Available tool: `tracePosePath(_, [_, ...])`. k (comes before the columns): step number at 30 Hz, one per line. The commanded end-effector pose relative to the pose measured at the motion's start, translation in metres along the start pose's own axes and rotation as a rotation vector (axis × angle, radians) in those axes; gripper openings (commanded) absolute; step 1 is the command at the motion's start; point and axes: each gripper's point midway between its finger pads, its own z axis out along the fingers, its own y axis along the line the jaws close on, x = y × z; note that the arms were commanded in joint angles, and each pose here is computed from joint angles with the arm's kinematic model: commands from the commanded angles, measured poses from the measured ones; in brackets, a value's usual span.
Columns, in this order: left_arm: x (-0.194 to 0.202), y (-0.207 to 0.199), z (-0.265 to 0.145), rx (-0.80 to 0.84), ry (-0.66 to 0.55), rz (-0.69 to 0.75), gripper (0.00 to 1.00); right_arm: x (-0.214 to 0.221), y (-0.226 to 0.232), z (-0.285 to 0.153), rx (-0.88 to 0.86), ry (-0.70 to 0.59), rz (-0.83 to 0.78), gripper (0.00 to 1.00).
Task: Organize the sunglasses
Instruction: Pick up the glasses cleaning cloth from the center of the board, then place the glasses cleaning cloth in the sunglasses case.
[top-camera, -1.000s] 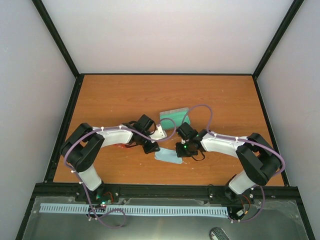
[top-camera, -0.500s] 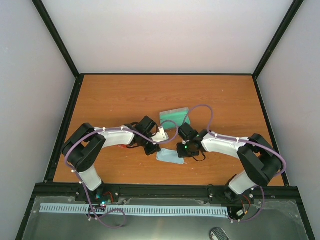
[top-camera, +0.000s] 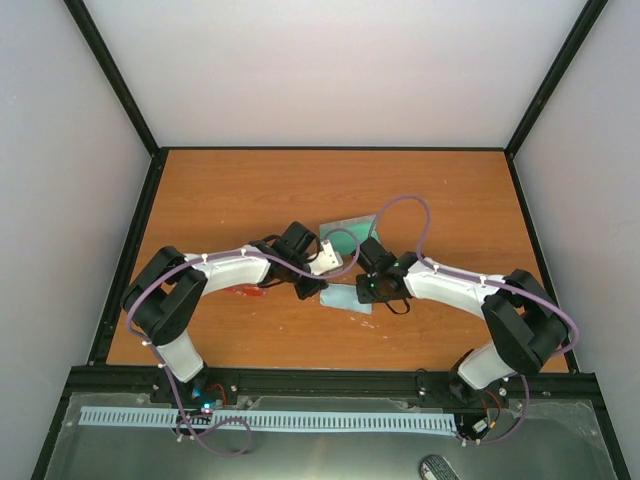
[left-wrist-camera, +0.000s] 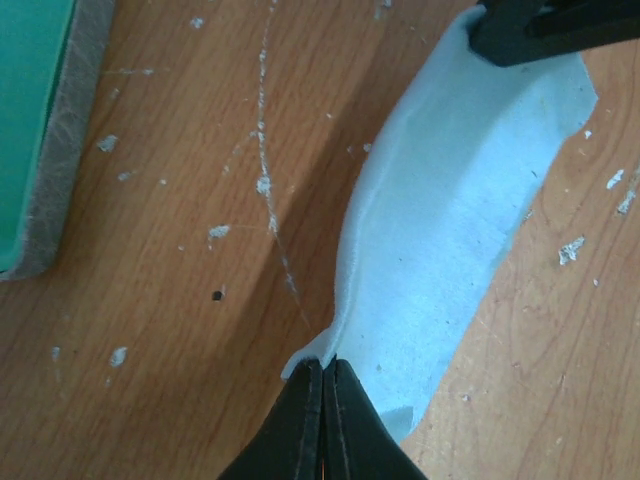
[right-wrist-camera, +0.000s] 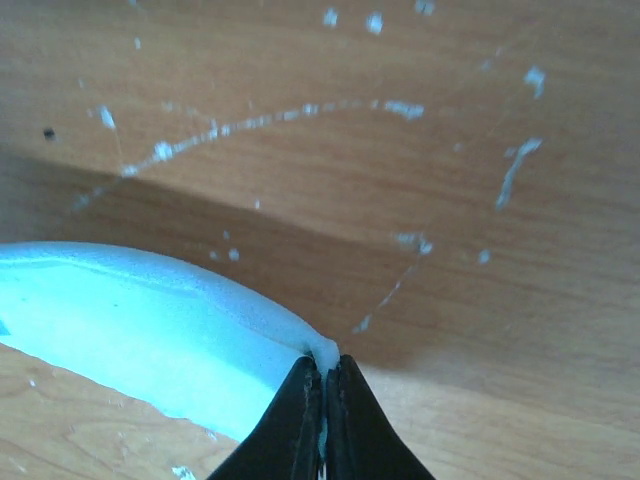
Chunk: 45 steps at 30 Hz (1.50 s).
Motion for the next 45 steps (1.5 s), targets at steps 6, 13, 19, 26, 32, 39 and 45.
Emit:
tracePosePath(6, [-0.037, 0.017, -0.011, -0.085, -0.087, 0.016, 0.00, -0.052, -0.015, -0.020, 0.094, -0.159, 0.015, 0.03])
tracePosePath(13, [-0.052, 0.039, -0.016, -0.163, -0.127, 0.009, 0.00, -0.074, -0.023, -0.022, 0.127, -0.187, -0.003, 0.03])
tracePosePath(19, [-0.060, 0.056, -0.018, -0.199, -0.151, -0.006, 0.00, -0.092, -0.029, -0.014, 0.127, -0.186, -0.013, 0.03])
tracePosePath(26, [-0.064, 0.075, -0.017, -0.237, -0.155, -0.018, 0.01, -0.115, -0.036, -0.004, 0.131, -0.188, -0.020, 0.03])
tracePosePath(32, [-0.072, 0.093, -0.019, -0.274, -0.184, -0.020, 0.00, -0.136, -0.040, 0.004, 0.123, -0.185, -0.038, 0.03])
tracePosePath(39, [-0.075, 0.106, -0.014, -0.285, -0.187, -0.028, 0.01, -0.152, -0.040, 0.017, 0.108, -0.163, -0.062, 0.03])
tracePosePath(45, [-0.076, 0.110, -0.009, -0.276, -0.191, -0.039, 0.01, -0.162, -0.043, 0.025, 0.110, -0.148, -0.077, 0.03])
